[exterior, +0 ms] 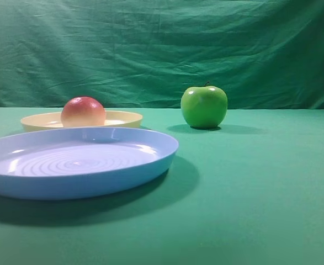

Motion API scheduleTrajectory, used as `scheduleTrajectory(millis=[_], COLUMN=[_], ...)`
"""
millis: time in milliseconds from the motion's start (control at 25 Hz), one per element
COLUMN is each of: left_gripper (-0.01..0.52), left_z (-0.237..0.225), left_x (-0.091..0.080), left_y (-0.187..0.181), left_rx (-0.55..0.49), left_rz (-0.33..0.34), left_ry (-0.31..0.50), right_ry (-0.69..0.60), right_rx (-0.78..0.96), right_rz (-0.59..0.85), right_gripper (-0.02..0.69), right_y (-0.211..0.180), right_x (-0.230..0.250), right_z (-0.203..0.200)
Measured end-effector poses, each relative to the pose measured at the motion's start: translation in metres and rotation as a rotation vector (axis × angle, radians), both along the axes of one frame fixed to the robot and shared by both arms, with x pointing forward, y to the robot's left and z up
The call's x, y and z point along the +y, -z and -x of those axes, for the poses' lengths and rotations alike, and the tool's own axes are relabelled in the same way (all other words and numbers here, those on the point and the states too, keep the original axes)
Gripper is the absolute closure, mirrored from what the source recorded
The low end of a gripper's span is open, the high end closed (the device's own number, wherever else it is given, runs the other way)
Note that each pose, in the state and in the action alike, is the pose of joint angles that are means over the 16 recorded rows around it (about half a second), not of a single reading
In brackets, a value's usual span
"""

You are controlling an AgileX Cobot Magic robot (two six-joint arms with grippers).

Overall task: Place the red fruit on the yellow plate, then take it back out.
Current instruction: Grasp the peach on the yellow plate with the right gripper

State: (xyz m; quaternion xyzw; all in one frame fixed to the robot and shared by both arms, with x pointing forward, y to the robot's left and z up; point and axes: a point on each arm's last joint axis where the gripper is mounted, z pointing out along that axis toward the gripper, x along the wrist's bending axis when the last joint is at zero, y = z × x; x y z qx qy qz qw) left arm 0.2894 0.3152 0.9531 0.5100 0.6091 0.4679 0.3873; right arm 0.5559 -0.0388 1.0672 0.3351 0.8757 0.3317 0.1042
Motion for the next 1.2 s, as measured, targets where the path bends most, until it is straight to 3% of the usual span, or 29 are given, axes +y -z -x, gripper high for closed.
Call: scheduleTrajectory(millis=[200, 560, 760, 960, 1200], left_gripper=[0.514, 0.514, 0.514, 0.514, 0.514], left_z=[0.000, 0.000, 0.000, 0.000, 0.000], left_x=[0.000, 0.000, 0.000, 0.000, 0.000], left_y=[0.000, 0.000, 0.000, 0.000, 0.000], left_rx=[0.000, 0.000, 0.000, 0.000, 0.000], left_rz=[0.000, 0.000, 0.000, 0.000, 0.000], left_ry=[0.000, 0.000, 0.000, 0.000, 0.000], right_ry=[-0.115, -0.266, -0.288, -0.285, -0.286], right_rx=[0.019, -0.011, -0.028, -0.031, -0.031], right_rz=[0.007, -0.007, -0.018, -0.019, -0.005], right_gripper=[0.519, 0.182, 0.049, 0.010, 0.062], right_y=[0.021, 0.062, 0.084, 0.104, 0.123], right_x=[0.037, 0.087, 0.101, 0.109, 0.112], right_z=[-0.025, -0.046, -0.051, -0.055, -0.058])
